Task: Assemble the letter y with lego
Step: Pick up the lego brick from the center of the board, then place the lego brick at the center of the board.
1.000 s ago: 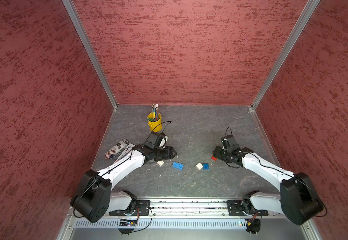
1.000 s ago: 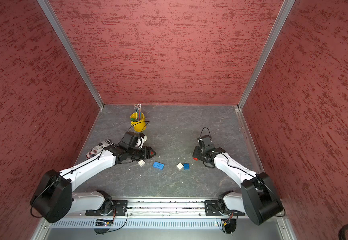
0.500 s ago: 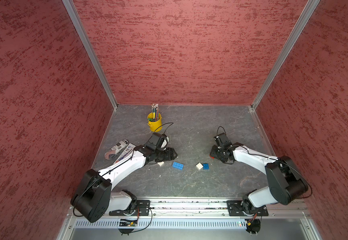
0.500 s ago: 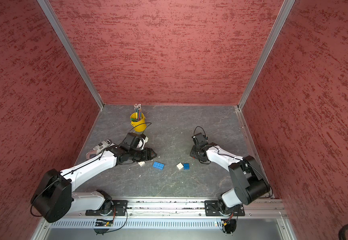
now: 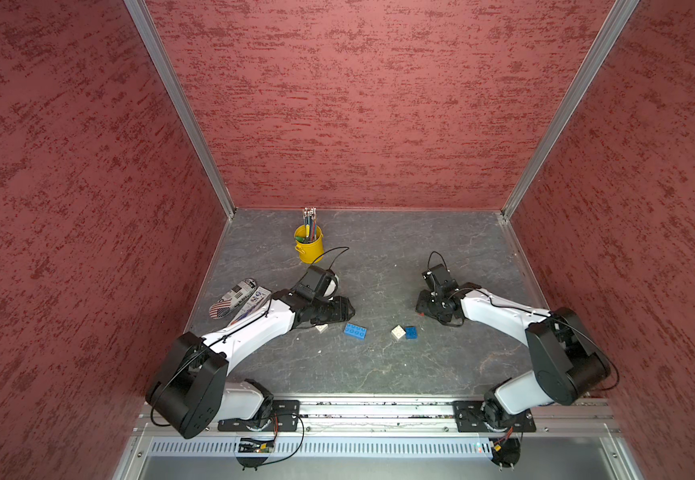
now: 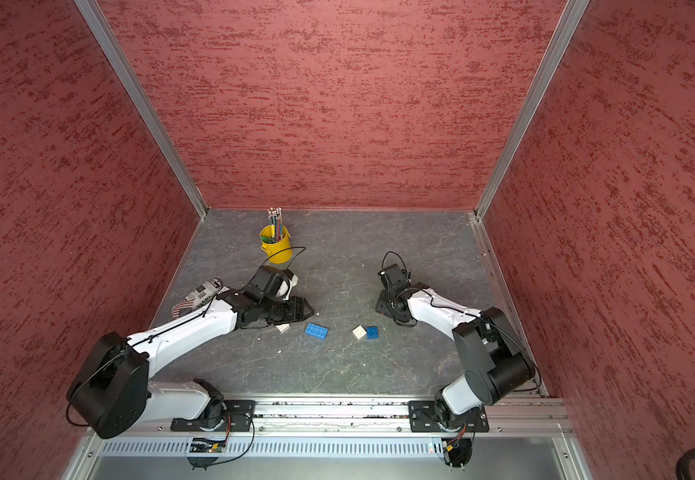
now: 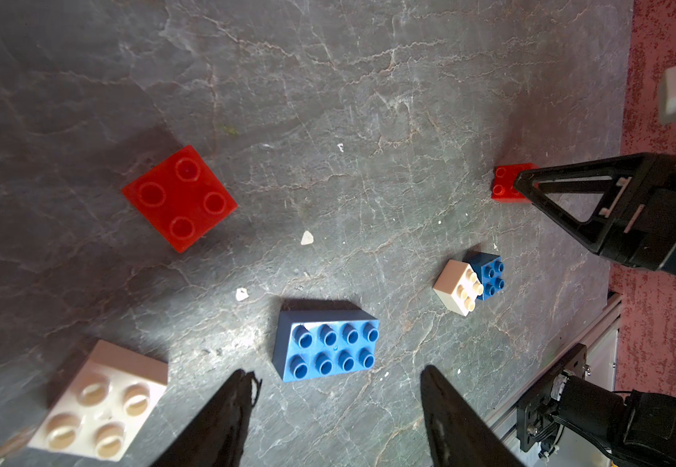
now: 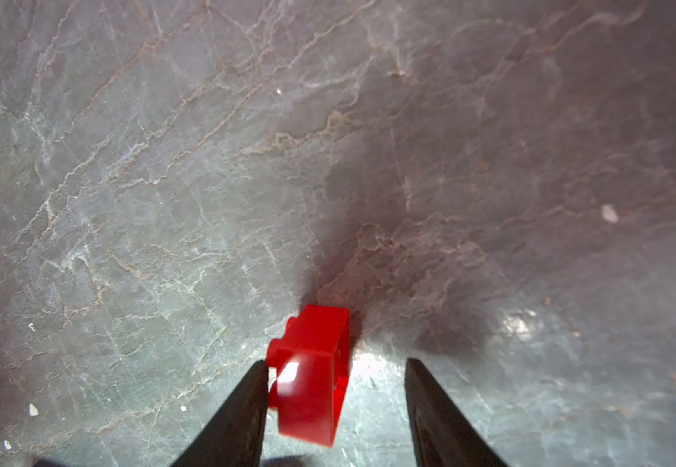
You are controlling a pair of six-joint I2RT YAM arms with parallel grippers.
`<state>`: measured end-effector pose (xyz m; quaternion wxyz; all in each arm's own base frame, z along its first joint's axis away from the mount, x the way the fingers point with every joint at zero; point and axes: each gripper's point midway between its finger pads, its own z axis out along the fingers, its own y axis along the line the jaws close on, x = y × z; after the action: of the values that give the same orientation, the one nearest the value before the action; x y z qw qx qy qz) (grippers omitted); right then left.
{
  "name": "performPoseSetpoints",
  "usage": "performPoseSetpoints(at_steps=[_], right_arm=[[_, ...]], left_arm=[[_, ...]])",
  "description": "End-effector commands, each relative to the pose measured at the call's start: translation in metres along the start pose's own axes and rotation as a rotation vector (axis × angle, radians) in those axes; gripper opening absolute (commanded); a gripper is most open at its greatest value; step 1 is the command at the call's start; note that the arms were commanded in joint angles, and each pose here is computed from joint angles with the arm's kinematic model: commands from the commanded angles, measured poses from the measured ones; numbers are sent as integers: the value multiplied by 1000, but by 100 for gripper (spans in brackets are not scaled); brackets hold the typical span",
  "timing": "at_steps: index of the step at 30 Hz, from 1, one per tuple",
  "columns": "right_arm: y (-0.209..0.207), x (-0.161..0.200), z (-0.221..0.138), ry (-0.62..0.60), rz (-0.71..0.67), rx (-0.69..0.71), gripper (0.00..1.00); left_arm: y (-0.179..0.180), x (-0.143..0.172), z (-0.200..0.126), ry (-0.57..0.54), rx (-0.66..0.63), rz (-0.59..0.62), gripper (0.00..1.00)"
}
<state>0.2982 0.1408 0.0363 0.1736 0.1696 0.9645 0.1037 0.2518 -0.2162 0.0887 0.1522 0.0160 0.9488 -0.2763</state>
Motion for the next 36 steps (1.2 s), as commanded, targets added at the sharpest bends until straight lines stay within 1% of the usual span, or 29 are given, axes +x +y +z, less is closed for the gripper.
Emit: performPoseSetpoints(at_steps=[1, 5, 8, 11, 14, 16, 22, 27, 33, 36], right_arm=[[0, -9, -7, -40, -13, 26, 57], [3, -7, -7, -27, -16, 7, 51], [8, -5, -5, -14, -20, -18, 44], [14, -4, -6, -6, -26, -48, 34], [23, -4, -6, 1, -37, -90, 27], [34, -5, -9, 5, -46, -141, 24], [84, -6, -25, 27, -62, -406, 22], [129, -1, -42, 61, -76, -699, 23], [154, 8, -50, 90, -87, -936, 24], [158, 13, -45, 114, -76, -1005, 24]], left_arm=[[-7, -8, -2, -17, 7, 27, 68], [-6, -7, 0, -16, 1, 27, 68], [-5, -5, 1, -12, 0, 25, 68], [-5, -4, 1, -14, -2, 25, 68], [-4, -3, 2, -13, -1, 21, 68], [-5, -3, 2, -16, 1, 20, 68], [-4, -4, 2, -20, -3, 17, 67], [-4, -4, 3, -19, -5, 16, 66], [-6, -6, 3, -15, -10, 17, 66], [-8, -8, 4, -9, -14, 21, 65]])
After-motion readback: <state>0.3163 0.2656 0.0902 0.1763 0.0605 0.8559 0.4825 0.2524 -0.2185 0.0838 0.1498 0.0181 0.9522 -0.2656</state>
